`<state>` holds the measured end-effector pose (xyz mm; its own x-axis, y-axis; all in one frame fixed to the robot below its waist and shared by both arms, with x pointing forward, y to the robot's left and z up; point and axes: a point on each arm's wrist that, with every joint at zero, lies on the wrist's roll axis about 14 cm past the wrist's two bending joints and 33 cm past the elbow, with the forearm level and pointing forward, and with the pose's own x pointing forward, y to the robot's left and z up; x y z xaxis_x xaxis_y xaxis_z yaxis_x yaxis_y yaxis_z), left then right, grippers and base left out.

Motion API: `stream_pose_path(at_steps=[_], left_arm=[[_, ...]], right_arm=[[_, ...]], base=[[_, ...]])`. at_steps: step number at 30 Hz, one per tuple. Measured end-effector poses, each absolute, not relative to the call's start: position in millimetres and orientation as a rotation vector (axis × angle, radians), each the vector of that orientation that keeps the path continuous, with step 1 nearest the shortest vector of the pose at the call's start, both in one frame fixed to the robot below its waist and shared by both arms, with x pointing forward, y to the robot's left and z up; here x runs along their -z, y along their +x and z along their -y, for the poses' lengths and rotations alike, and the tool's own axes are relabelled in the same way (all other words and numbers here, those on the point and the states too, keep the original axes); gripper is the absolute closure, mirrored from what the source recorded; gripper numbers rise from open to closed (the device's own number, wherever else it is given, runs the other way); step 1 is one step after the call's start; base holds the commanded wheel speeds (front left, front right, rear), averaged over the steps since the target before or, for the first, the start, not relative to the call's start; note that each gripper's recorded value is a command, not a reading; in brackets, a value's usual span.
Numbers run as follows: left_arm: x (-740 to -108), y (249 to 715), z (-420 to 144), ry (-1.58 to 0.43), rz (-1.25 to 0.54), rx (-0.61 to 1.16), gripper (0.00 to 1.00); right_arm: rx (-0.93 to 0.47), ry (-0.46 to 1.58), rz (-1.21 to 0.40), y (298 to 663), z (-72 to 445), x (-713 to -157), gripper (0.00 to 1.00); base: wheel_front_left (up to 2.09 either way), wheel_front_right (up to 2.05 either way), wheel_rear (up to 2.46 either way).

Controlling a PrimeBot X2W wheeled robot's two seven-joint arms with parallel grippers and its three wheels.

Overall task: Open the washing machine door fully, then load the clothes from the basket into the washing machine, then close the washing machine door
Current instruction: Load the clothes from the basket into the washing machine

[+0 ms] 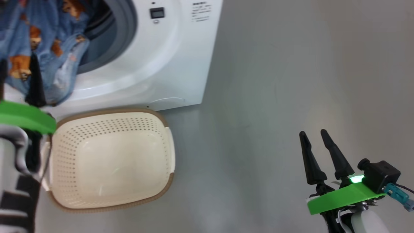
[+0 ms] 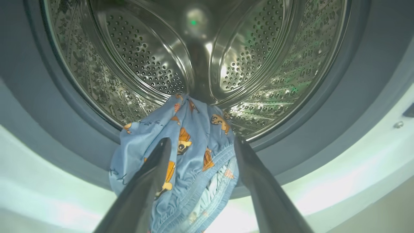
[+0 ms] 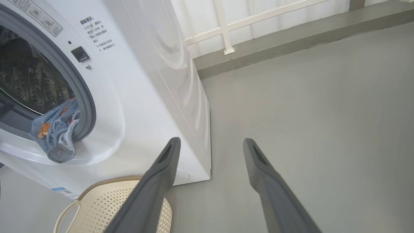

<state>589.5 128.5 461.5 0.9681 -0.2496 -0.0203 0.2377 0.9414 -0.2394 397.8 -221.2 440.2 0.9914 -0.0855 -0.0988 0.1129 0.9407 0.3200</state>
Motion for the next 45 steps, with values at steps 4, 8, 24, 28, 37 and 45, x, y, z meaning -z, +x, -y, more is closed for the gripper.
stream_pose_path(at_steps=[4, 8, 24, 28, 37, 45], left_arm=[[-451, 567, -139, -0.227, -0.070, 0.229, 0.00], [-440, 544, -150, -0.228, -0.094, 0.204, 0.00], [-437, 470, -192, -0.225, -0.103, 0.105, 0.00], [-437, 455, -199, -0.218, -0.104, 0.088, 0.00], [-441, 425, -214, -0.226, -0.093, 0.031, 0.00], [-441, 414, -217, -0.222, -0.095, 0.014, 0.00]], right_arm=[[0.085, 0.333, -0.077, 403, 217, -442, 0.00], [0.070, 0.326, -0.069, 407, 215, -444, 0.00], [0.031, 0.313, -0.049, 408, 211, -453, 0.00], [0.022, 0.311, -0.040, 410, 209, -457, 0.00], [0.011, 0.308, -0.045, 405, 207, -457, 0.00], [0.006, 0.308, -0.042, 404, 206, -458, 0.00]], base=[[0.00, 0.00, 0.00], [0.00, 0.00, 0.00], [0.00, 0.00, 0.00], [0.00, 0.00, 0.00], [0.00, 0.00, 0.00], [0.00, 0.00, 0.00]])
